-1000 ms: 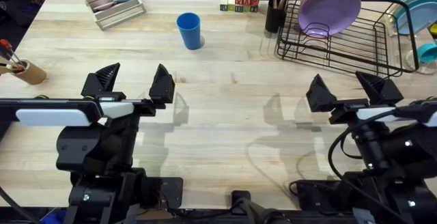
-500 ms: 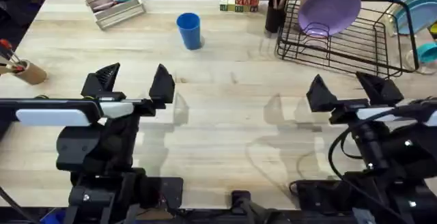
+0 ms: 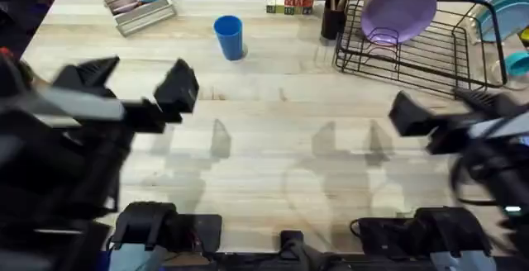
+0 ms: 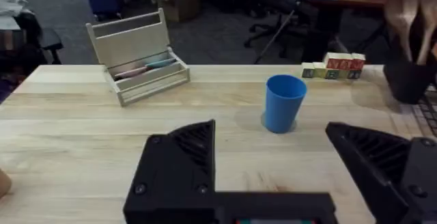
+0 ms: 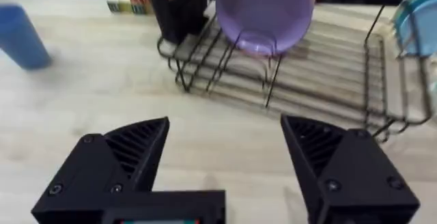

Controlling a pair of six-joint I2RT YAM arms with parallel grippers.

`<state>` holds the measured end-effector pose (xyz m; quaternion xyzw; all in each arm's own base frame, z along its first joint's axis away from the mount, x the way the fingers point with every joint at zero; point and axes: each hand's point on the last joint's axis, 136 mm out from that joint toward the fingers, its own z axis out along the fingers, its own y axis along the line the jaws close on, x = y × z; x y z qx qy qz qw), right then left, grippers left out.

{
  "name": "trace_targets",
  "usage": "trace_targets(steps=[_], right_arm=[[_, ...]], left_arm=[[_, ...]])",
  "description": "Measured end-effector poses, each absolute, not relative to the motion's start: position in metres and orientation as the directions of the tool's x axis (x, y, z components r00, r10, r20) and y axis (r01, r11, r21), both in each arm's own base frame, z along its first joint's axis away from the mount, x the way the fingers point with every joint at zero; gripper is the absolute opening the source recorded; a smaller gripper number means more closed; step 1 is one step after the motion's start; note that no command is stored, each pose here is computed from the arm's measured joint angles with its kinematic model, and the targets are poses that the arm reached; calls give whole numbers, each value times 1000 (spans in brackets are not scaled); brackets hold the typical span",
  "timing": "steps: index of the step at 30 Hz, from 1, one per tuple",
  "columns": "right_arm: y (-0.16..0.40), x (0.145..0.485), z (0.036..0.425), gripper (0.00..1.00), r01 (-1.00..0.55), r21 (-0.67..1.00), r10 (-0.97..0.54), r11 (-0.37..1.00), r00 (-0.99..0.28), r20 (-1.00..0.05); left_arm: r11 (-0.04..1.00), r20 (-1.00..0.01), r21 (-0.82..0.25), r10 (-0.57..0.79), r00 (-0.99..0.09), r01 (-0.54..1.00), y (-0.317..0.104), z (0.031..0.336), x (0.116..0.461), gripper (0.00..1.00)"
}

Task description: Pick up the cup on the table and put them onto the rack.

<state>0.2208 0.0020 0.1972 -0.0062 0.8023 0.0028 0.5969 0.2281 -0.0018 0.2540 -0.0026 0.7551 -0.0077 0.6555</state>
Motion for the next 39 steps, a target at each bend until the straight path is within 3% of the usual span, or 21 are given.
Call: trace_targets(steps=[6, 16, 29, 39], right_arm=[[2, 231, 270, 995, -12, -3, -7, 1000, -300, -954], [2, 284, 315, 995, -12, -2, -6, 1000, -421, -907], [2, 310, 311, 995, -12, -1, -6, 1000, -459, -888], [2, 311, 313, 995, -12, -2, -7, 1000, -449, -893]], left_arm=[[1000, -950, -17, -13, -313, 12, -3, 295, 251, 994], [998, -850, -39, -11, -527, 41, -11, 323, 323, 994], [998, -742, -52, -10, -670, 42, -13, 268, 372, 993], [998, -757, -51, -10, -654, 43, -13, 255, 405, 993]])
